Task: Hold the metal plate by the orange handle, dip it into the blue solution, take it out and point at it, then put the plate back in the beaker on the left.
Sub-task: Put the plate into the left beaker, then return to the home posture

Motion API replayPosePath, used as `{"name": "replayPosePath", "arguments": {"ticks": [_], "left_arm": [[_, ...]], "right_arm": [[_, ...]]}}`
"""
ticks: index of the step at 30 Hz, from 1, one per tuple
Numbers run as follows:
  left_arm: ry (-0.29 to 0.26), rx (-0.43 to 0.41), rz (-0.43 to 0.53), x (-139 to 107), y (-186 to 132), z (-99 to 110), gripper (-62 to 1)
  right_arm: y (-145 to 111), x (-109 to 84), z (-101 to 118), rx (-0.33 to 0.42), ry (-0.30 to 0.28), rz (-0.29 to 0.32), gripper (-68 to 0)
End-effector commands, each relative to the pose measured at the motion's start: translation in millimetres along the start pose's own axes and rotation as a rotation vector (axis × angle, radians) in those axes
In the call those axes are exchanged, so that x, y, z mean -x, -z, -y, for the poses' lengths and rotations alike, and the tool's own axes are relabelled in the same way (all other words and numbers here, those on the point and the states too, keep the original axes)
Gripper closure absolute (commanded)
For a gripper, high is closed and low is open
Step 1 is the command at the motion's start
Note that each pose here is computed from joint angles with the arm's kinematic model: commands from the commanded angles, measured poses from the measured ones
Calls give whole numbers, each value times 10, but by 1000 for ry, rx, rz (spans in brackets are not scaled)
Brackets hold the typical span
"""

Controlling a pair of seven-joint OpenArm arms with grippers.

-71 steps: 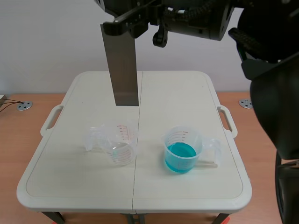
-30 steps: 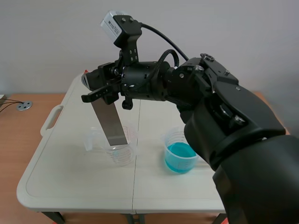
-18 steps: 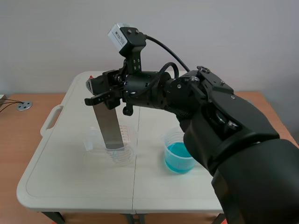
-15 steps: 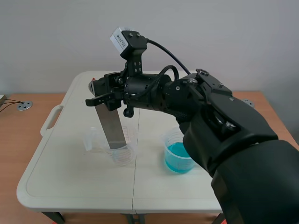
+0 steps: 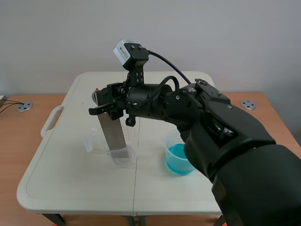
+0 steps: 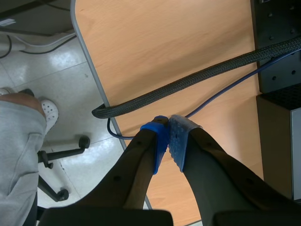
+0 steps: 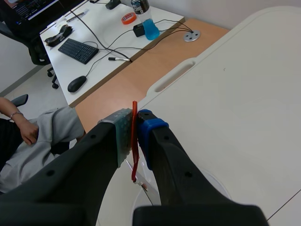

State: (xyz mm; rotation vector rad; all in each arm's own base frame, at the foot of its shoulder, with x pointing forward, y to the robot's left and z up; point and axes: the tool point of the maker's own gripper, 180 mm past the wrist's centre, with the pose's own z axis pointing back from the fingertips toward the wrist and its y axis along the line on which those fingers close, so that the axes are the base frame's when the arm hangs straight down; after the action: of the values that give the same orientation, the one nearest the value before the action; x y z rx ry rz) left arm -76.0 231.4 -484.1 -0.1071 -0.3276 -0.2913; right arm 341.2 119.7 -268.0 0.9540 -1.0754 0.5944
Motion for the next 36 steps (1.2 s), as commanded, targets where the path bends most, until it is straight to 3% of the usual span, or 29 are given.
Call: {"name": "replayPosePath", "arguments": {"ticks": [1, 10, 16, 21, 22, 24, 28, 29, 33, 36], "left_arm": [[4, 8, 3, 1, -21, 2, -30], [4, 7, 7, -15, -12, -5, -30], [0, 7, 7, -26, 18, -24, -30], [1, 8, 0, -13, 19, -25, -32], [2, 7, -4, -5, 19, -26, -49], [6, 7, -15, 7, 25, -30, -170], [23, 8, -16, -11, 41, -35, -581], [23, 7, -12, -24, 47, -38, -623], [25, 4, 3, -81, 73, -57, -623], [27, 0, 13, -133, 99, -78, -623]], "right_arm": [[38, -203, -39, -17, -14, 54, -11], [34, -198, -16, -7, -11, 51, -20], [21, -172, 79, 39, -13, 37, -165], [-4, -159, 125, 53, -20, 29, -326], [-8, -158, 131, 54, -22, 29, -357], [-22, -150, 148, 57, -24, 25, -416], [-58, -153, 199, 70, -34, 30, -513], [-69, -156, 216, 74, -42, 30, -540], [-113, -158, 287, 95, -78, 30, -668], [-171, -187, 354, 114, -99, 37, -665]]}}
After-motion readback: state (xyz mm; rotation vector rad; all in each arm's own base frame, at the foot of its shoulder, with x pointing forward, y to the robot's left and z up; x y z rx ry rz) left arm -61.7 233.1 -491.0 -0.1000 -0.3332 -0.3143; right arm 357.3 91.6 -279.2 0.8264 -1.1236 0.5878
